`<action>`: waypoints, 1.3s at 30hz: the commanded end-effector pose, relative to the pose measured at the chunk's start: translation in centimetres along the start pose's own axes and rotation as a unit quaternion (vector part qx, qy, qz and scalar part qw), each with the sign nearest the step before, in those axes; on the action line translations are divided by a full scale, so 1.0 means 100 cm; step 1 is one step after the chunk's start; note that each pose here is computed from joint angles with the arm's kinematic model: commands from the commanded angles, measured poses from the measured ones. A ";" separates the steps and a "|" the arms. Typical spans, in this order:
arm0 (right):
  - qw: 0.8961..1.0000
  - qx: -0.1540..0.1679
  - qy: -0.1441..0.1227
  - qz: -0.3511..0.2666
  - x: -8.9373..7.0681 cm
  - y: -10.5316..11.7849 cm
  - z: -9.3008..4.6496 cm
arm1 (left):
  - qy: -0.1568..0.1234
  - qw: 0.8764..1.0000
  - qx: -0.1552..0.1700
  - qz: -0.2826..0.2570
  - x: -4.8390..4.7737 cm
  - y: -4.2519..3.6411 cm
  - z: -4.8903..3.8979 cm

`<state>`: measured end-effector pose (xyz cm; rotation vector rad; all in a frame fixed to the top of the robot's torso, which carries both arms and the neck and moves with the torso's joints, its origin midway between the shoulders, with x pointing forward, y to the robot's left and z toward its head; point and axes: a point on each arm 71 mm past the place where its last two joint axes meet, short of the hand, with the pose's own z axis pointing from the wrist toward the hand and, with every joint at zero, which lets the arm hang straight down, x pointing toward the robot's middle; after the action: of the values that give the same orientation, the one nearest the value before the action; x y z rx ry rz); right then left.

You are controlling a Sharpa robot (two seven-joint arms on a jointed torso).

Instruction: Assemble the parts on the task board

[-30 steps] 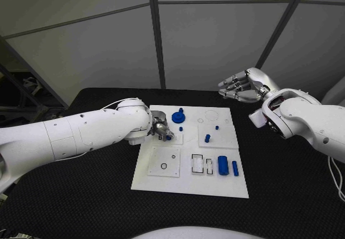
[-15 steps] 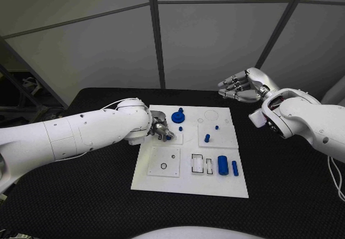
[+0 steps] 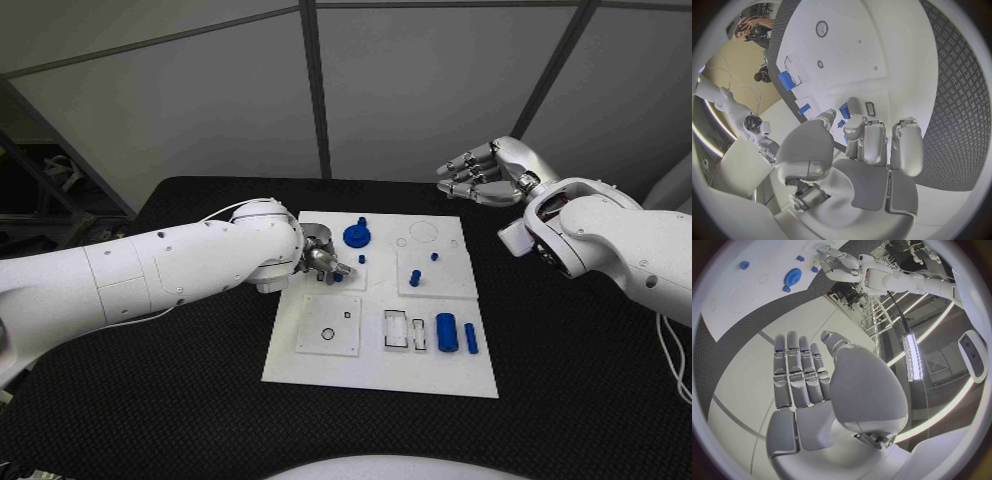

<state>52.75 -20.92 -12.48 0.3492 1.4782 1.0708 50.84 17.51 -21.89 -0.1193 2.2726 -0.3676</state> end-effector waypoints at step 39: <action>1.000 0.002 0.002 -0.001 -0.001 -0.001 0.001 | -0.034 0.997 -0.043 -0.053 -0.0840 0.0260 0.0047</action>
<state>52.92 -21.22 -12.60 0.3554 1.4841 1.0601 56.80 21.56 -16.76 -0.3180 2.1839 -0.3254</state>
